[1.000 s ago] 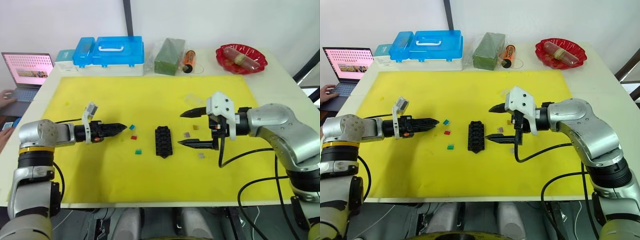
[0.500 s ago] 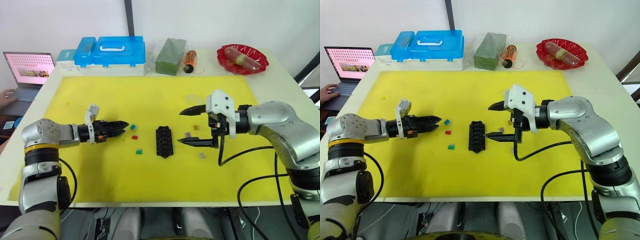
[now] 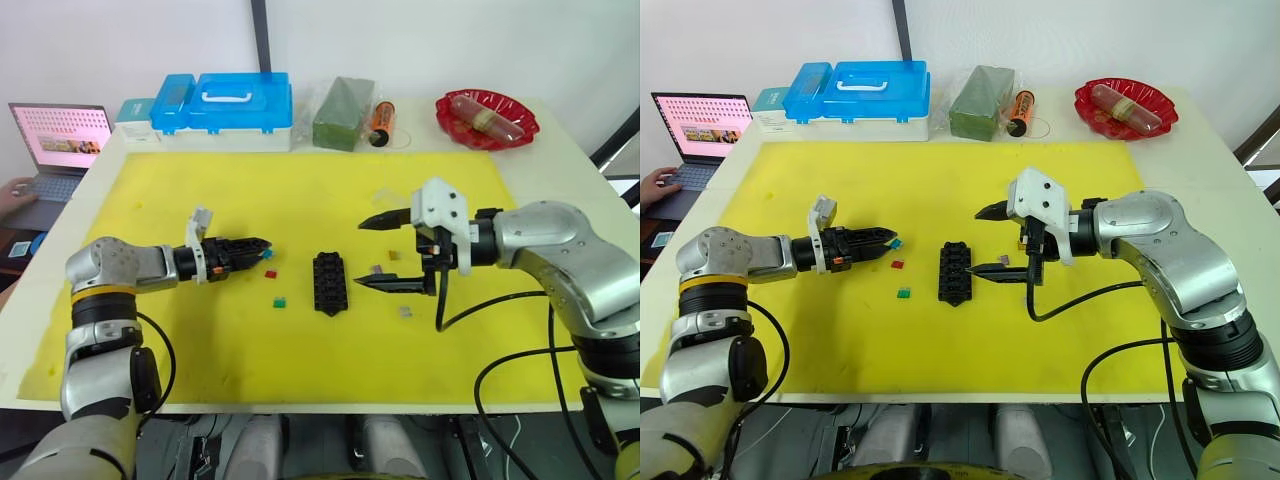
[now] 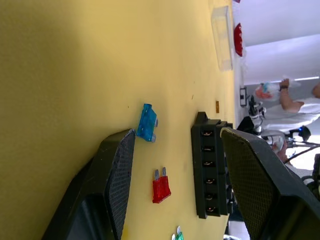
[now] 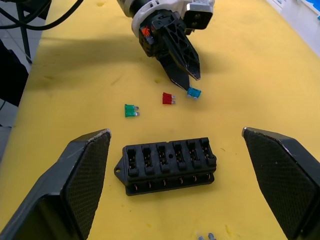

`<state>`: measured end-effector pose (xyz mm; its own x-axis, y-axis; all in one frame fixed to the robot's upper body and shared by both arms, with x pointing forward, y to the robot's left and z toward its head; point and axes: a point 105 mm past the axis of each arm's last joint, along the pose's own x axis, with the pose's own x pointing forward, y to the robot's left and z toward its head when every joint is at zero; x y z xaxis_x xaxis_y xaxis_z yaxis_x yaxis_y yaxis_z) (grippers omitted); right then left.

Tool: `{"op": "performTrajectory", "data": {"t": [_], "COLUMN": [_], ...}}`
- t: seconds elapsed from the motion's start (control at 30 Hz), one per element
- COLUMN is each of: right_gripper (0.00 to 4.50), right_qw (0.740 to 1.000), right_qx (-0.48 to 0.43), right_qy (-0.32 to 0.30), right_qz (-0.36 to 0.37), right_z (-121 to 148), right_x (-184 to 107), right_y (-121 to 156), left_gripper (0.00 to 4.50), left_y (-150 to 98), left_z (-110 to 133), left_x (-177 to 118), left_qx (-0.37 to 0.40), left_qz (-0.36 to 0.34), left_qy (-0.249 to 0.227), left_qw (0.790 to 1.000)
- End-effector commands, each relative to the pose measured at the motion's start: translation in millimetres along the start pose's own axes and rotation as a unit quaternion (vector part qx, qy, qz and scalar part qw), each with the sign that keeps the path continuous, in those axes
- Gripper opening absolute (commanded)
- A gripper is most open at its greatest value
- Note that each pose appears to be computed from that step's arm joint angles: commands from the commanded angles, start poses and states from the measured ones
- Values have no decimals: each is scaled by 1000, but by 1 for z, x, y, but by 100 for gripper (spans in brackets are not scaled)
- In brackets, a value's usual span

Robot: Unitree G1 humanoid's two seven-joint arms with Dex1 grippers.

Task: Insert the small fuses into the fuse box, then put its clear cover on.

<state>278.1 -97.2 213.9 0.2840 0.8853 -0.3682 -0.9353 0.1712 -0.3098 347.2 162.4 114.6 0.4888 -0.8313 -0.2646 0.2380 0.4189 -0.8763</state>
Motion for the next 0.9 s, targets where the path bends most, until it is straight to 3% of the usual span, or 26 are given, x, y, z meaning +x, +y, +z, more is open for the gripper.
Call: {"op": "performTrajectory", "data": {"t": [0.03,0.13,0.23,0.33,0.67,0.8,0.9], "right_gripper": [450,450,450,450,450,450,450], "right_qw": [1000,1000,999,999,999,999,999], "right_qx": [-27,-28,-28,-29,-33,-34,-34], "right_qy": [-7,-7,-7,-7,-8,-8,-8], "right_qz": [-12,-12,-13,-14,-16,-17,-16], "right_z": [12,12,12,13,14,14,14], "right_x": [-4,-4,-4,-4,-4,-4,-4], "right_y": [-4,-4,-5,-6,-8,-9,-9], "left_gripper": [288,288,227,130,130,48,48], "left_y": [0,3,7,10,19,23,26], "left_z": [2,0,-4,-6,-7,-8,-11], "left_x": [4,6,7,7,4,5,5], "left_qx": [-1,-2,0,2,14,17,27], "left_qz": [4,9,18,26,56,65,74], "left_qy": [-8,-10,-8,-5,-10,-12,-6], "left_qw": [1000,1000,1000,1000,998,998,997]}}
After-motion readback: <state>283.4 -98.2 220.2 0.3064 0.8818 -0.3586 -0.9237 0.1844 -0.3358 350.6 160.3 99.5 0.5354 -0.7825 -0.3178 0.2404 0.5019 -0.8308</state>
